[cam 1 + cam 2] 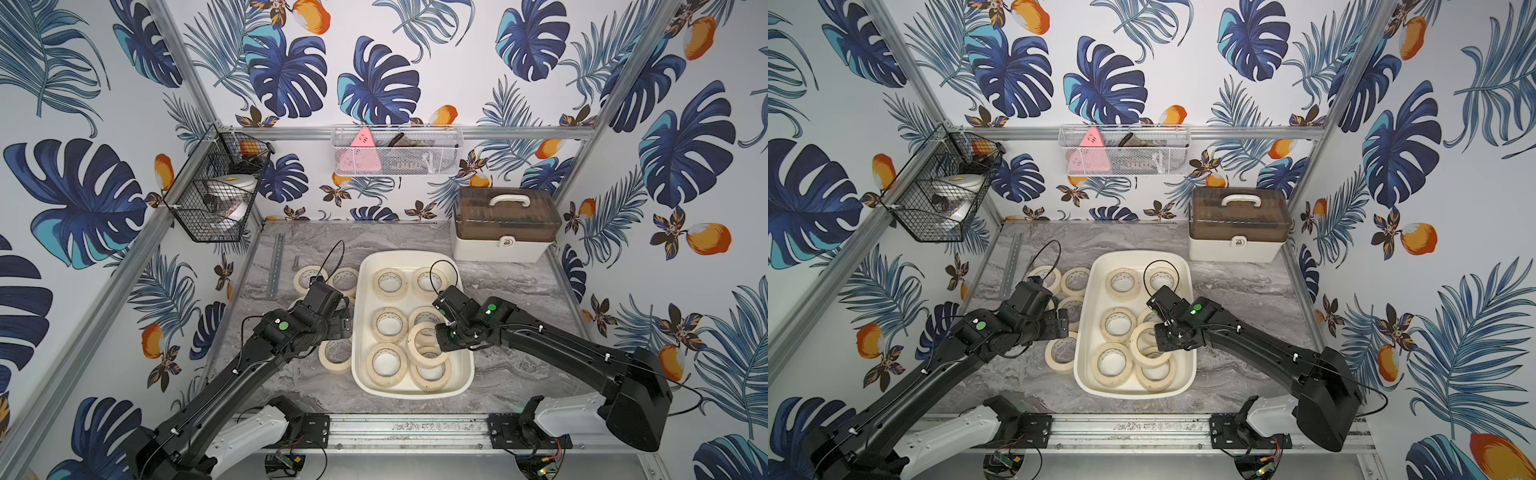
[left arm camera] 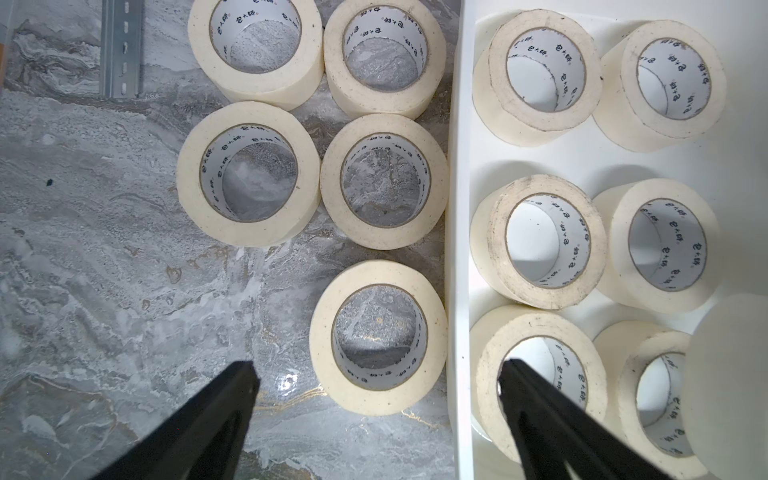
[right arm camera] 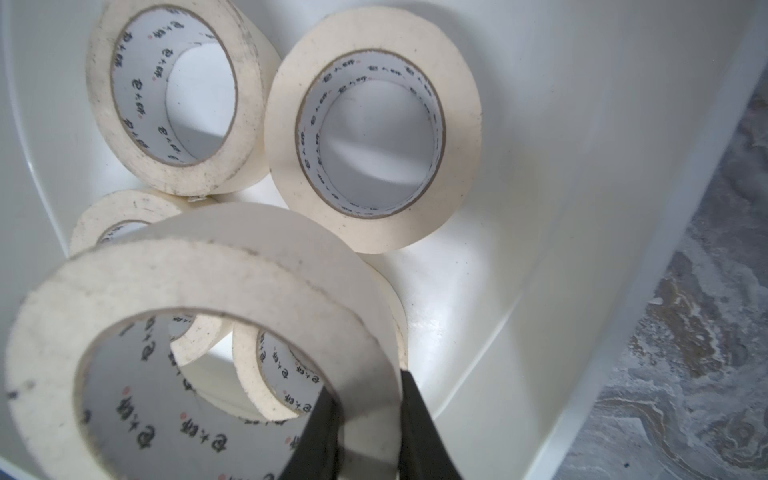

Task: Take out the art tape in the storage box
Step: Place the art tape at the center of the board.

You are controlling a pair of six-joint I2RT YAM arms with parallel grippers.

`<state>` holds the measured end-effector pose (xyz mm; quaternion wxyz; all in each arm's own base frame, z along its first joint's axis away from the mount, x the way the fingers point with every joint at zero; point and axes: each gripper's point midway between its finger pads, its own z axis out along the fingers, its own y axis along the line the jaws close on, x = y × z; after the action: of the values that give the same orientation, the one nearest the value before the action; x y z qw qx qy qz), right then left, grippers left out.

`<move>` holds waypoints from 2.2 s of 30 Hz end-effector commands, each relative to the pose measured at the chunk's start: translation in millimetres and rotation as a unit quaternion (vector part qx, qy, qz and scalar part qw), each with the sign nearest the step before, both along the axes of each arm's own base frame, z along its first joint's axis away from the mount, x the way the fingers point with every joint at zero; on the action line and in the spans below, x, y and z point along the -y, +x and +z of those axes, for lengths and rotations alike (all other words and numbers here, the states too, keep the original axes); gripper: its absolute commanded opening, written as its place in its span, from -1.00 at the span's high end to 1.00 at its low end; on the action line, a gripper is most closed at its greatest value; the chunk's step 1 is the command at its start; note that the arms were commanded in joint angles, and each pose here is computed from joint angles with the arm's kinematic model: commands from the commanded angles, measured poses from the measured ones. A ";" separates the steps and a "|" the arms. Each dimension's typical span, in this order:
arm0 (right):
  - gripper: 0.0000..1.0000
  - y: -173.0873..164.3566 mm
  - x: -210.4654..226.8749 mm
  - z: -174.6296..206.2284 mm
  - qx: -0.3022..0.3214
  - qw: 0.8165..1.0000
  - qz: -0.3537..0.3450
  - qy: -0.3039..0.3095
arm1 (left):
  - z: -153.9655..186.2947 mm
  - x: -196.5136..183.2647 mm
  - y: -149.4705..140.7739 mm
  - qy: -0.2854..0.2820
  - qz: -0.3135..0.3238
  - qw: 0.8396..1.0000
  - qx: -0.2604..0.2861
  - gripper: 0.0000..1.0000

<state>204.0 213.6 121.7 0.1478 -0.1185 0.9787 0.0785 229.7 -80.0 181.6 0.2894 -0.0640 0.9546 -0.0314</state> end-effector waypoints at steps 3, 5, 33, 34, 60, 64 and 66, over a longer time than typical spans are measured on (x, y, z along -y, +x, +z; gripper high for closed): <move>0.88 7.5 -15.8 16.4 0.020 1.000 -0.016 0.008 | 12.8 2.3 -0.1 -0.006 -0.012 1.000 0.012 -0.97; 0.89 12.1 -31.0 27.8 0.036 0.999 -0.014 0.020 | 16.7 2.2 -0.8 -0.006 -0.014 1.000 0.011 -0.97; 0.85 31.0 -188.9 56.8 0.065 0.992 0.050 0.093 | 15.8 31.8 -5.0 -0.050 -0.073 0.996 -0.032 -0.65; 0.85 30.2 -191.9 56.7 0.064 0.992 0.052 0.094 | 14.8 29.7 -4.2 -0.045 -0.068 0.996 -0.033 -0.63; -0.15 9.8 -194.5 77.8 0.058 0.981 0.080 0.168 | -1.3 -6.5 0.4 0.002 0.048 0.999 -0.016 1.00; -0.19 9.3 -182.6 91.6 0.070 0.980 0.076 0.168 | 1.4 -36.9 -4.7 0.043 0.133 0.990 -0.004 1.00; -0.21 9.3 -175.8 97.9 0.079 0.980 0.072 0.169 | 2.3 -54.6 -9.5 0.059 0.186 0.981 0.009 1.00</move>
<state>213.2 398.8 213.7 0.2252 -0.1674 0.9261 0.2521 223.9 -57.2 177.3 0.2721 -0.1446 0.9511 0.0200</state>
